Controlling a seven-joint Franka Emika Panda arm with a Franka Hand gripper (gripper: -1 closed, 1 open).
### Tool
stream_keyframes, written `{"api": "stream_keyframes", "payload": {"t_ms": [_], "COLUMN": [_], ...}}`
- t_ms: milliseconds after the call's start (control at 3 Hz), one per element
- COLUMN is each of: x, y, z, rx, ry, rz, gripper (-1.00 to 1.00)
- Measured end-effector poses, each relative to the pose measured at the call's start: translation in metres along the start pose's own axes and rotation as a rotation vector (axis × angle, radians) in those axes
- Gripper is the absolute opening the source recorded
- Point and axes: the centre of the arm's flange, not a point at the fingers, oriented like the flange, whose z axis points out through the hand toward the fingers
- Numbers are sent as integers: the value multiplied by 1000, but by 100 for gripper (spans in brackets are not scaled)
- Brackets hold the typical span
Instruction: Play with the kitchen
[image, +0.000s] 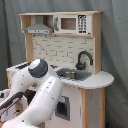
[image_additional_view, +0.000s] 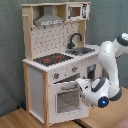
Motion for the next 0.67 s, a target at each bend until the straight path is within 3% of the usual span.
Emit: {"api": "stream_keyframes", "payload": {"t_ms": [333, 667], "x": [-6, -26], "y": [10, 16], "z": [36, 64], "rx": [-29, -43], "ry": [-14, -41], "rz": [21, 24], "gripper": [100, 100]}}
